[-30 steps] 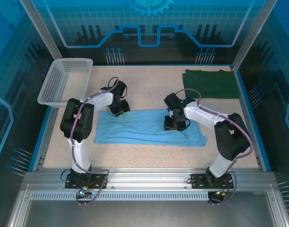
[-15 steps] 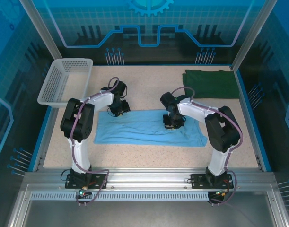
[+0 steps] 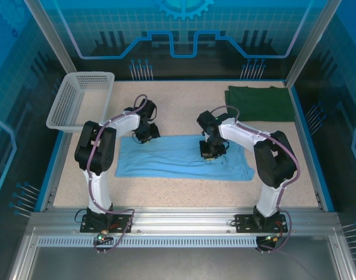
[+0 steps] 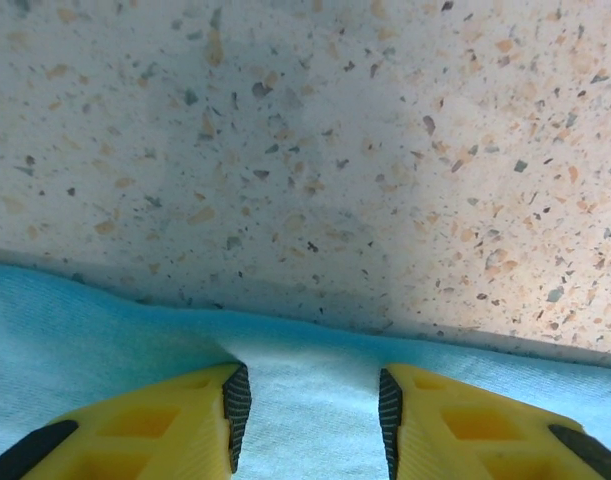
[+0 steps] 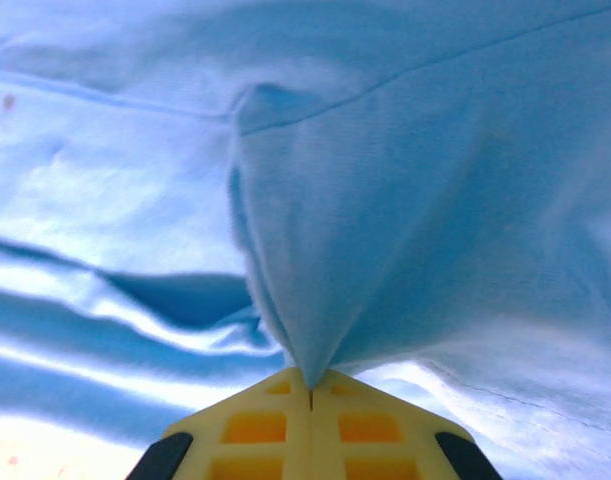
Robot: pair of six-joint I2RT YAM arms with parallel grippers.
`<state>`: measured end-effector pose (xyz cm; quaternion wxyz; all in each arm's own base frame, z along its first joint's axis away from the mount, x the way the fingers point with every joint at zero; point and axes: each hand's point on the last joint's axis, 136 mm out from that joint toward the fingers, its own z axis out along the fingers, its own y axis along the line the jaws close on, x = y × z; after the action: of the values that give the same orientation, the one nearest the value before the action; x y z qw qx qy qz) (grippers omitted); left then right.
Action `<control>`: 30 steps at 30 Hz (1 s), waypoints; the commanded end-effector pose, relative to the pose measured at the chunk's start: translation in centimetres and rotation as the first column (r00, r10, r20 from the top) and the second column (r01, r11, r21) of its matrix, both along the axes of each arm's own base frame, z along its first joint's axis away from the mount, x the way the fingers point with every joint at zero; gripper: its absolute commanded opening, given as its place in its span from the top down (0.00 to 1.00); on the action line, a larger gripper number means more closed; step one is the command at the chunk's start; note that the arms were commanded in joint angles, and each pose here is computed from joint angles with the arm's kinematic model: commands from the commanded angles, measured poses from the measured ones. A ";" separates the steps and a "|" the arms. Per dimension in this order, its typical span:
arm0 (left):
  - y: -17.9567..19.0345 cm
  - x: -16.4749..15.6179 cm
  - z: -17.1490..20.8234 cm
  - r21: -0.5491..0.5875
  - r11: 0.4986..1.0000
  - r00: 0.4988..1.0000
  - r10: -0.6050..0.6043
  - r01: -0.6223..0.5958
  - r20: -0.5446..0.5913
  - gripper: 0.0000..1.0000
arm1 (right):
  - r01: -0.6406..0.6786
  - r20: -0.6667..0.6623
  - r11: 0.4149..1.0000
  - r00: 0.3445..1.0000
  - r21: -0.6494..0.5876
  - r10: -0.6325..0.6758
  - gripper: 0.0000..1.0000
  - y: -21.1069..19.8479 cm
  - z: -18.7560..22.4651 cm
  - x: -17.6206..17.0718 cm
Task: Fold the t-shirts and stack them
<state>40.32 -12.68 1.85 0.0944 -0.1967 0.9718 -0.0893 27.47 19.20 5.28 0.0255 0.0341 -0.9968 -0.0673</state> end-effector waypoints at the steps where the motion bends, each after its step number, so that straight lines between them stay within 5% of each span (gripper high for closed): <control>1: 1.7 -0.2 -1.0 0.079 0.997 0.999 -0.014 0.017 -0.036 0.57 | -0.058 -0.138 0.995 0.988 0.078 0.068 1.00 1.5 0.7 -2.8; 9: 1.9 0.1 -1.0 0.089 0.996 0.999 -0.023 0.027 -0.037 0.56 | -0.005 -0.283 0.981 0.957 0.196 0.061 0.99 4.3 -2.1 -3.7; 14: 1.8 0.7 0.0 0.074 0.997 1.000 -0.010 0.012 -0.024 0.51 | -0.013 -0.231 0.983 0.971 0.186 0.056 0.57 4.2 -1.7 -1.9; 18: 1.7 1.8 2.4 0.064 0.998 1.000 -0.009 0.007 0.017 0.45 | 0.070 -0.155 0.953 0.988 0.295 -0.025 0.44 2.4 2.0 0.7; 23: 2.4 2.9 4.2 0.067 0.997 0.998 0.022 -0.026 0.057 0.43 | 0.205 -0.107 0.887 0.979 0.413 -0.176 0.46 -1.0 4.2 3.8; 30: 5.4 3.0 1.8 0.098 0.992 0.997 0.077 -0.078 0.016 0.48 | 0.358 -0.085 0.885 0.933 0.299 -0.349 0.60 -7.0 0.9 8.4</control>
<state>43.69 -9.15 4.74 0.1284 -0.2213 0.9647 -0.0626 34.69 13.33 7.89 0.0175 -0.1273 -0.9596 -0.2503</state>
